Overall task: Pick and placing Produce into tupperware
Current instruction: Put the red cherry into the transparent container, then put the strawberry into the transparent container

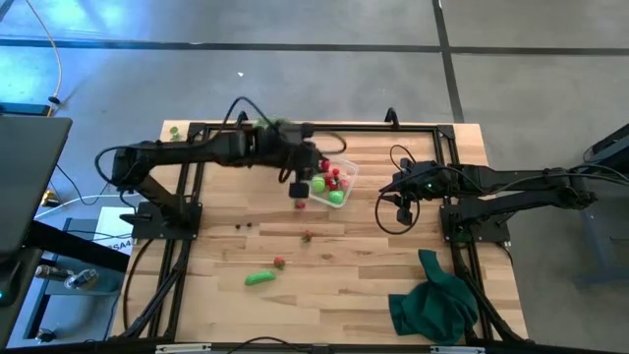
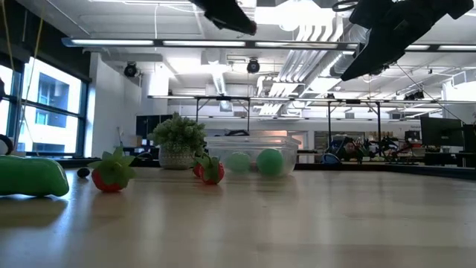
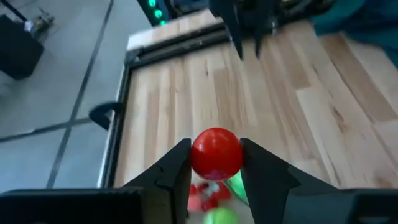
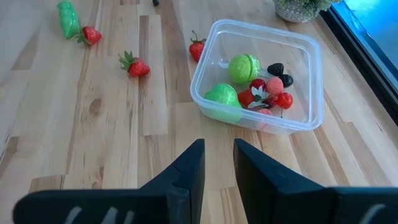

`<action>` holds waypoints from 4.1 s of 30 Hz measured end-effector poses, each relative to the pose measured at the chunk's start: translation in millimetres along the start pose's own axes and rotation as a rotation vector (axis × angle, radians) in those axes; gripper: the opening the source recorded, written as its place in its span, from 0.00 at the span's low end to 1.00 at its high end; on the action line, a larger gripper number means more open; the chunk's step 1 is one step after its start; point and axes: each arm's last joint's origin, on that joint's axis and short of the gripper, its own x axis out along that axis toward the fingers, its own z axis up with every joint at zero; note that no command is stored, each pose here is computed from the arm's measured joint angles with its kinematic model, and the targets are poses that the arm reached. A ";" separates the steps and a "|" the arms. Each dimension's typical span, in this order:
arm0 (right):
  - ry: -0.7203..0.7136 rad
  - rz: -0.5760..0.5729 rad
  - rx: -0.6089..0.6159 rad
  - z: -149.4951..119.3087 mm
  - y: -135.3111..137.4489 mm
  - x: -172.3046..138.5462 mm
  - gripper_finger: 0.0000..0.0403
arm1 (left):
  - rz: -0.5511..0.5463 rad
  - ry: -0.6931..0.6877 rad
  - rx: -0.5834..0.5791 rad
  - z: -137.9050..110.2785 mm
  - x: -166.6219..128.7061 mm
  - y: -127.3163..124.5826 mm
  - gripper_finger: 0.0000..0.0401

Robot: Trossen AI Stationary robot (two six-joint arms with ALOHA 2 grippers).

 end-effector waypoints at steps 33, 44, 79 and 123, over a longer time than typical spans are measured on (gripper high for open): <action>0.000 0.002 0.000 0.0 0.0 0.0 0.19 | -0.297 0.475 0.029 -113.1 170.5 2.5 0.28; 0.000 0.002 0.000 0.1 0.0 0.0 0.19 | -0.293 0.457 0.030 -111.4 171.1 3.0 0.35; 0.000 0.001 0.000 0.1 0.0 0.0 0.19 | -0.363 0.668 0.064 -25.6 40.9 9.8 0.38; 0.002 0.002 0.000 -0.2 0.1 0.1 0.19 | -0.222 0.394 -0.096 -173.4 58.5 -64.0 0.39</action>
